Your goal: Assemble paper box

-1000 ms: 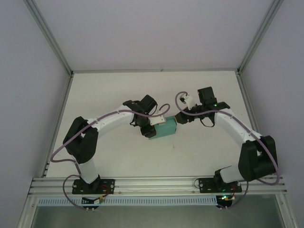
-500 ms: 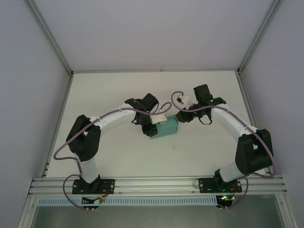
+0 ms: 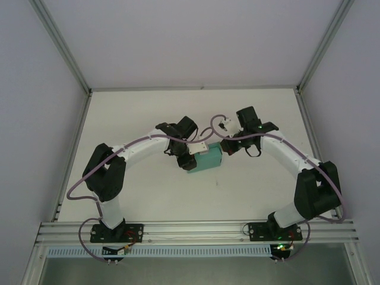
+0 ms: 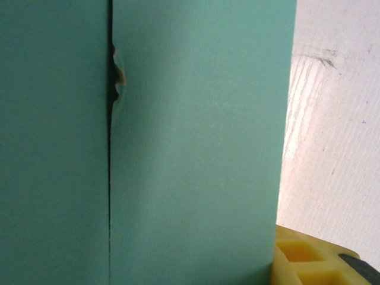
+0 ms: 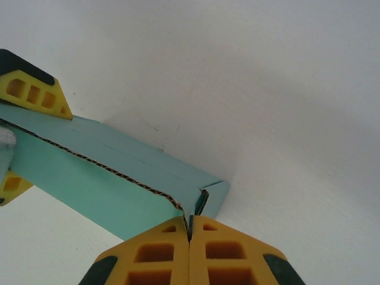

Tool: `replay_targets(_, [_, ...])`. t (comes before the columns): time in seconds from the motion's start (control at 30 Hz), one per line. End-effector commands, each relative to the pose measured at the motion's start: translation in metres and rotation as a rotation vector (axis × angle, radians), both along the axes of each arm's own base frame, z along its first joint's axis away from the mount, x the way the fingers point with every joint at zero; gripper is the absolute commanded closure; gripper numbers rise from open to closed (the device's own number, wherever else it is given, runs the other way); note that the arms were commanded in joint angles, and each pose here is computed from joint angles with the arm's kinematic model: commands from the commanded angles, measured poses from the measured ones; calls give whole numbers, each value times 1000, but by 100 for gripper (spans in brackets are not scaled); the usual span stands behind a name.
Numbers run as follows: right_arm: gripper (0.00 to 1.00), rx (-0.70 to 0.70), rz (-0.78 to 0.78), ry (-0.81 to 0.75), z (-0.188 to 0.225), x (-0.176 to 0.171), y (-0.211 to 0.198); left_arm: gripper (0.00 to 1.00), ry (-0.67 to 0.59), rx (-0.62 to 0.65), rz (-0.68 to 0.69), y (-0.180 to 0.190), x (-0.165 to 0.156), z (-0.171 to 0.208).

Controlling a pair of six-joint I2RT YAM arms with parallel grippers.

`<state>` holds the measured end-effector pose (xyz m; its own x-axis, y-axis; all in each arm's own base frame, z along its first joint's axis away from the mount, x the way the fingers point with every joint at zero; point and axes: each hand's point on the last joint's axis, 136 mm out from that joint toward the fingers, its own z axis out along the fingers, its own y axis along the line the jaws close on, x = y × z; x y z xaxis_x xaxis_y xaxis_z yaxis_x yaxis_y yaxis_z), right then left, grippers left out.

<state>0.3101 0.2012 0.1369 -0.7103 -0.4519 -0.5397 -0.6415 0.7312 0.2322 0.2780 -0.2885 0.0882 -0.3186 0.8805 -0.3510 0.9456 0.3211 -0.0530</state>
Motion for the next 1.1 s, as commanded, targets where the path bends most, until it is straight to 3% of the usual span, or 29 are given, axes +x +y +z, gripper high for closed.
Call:
replay_targets(0.0, [100, 58, -167, -23, 9, 2, 8, 68, 15, 1, 12, 0, 2, 0])
replay_targets(0.13, [100, 51, -285, -57, -10, 2, 5, 66, 6, -1, 15, -1, 4, 0])
replay_targets(0.37, [100, -5, -355, -167, -41, 3, -9, 64, -2, -4, 10, 0, 4, 3])
replay_targets(0.6, [100, -15, -287, -230, -44, -2, 9, 60, -19, -34, 39, 0, 12, 8])
replay_targets(0.7, [100, -42, -318, -223, -53, -8, 6, 53, -25, -61, 73, 3, 19, 15])
replay_targets(0.93, [100, -53, -340, -228, -57, -19, 5, 47, -47, -54, 117, 8, 25, 21])
replay_targets(1.07, [100, -72, -369, -264, -57, -18, 3, 31, -36, -82, 147, 8, 21, 28])
